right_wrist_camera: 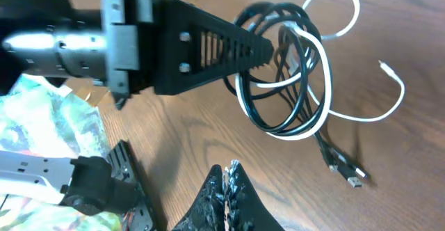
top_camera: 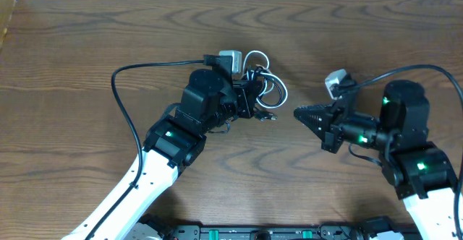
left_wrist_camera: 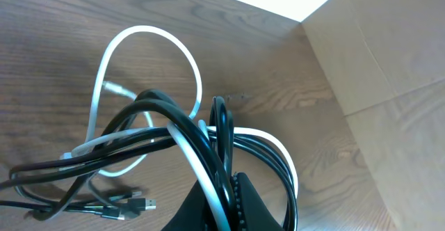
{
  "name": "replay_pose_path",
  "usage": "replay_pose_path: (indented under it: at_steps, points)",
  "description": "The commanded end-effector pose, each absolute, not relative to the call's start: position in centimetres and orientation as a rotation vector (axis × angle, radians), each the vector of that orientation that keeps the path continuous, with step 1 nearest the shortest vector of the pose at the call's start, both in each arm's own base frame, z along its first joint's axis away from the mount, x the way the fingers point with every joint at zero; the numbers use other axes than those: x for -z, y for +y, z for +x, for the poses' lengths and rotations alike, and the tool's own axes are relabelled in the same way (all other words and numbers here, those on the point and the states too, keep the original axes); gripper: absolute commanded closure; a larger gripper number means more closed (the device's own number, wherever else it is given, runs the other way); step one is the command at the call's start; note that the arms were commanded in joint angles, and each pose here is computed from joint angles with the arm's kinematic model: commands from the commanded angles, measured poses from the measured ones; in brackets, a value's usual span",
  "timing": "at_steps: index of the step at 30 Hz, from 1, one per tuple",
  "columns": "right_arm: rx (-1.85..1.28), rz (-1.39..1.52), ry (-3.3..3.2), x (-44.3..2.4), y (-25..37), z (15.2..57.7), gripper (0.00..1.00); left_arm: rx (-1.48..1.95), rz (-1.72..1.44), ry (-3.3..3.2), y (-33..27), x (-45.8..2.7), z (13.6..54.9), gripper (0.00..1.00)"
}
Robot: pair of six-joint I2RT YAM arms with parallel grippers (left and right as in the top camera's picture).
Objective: Untangle cables
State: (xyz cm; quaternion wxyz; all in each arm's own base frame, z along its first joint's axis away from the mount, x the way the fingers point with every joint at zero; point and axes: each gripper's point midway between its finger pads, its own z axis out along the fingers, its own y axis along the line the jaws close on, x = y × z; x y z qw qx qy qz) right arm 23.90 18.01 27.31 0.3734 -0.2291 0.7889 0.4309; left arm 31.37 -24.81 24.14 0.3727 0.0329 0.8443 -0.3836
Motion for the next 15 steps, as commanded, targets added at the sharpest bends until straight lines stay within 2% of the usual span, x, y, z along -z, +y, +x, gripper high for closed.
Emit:
replay_pose_path:
  at_steps: [1, 4, 6, 11, 15]
  points:
    - [-1.078, -0.591, 1.978, -28.4, 17.4, 24.0, 0.91, 0.993, 0.067, 2.128, -24.6, -25.5, 31.5, 0.93]
    - [-1.061, -0.568, 1.988, -28.2, 17.0, 24.3, 0.37, 1.04, 0.103, 2.131, -25.2, -25.7, 31.0, 0.93]
    - [-1.058, -0.56, 1.993, -28.1, 16.8, 24.4, 0.19, 1.089, 0.158, 2.134, -25.8, -25.8, 30.2, 0.93]
    - [-1.033, -0.542, 2.003, -27.9, 16.5, 24.7, 0.01, 1.161, 0.284, 2.119, -26.9, -26.3, 28.9, 0.93]
    - [-1.037, -0.54, 2.013, -27.8, 16.5, 24.6, 0.01, 1.252, 0.389, 2.062, -28.0, -27.5, 27.8, 0.93]
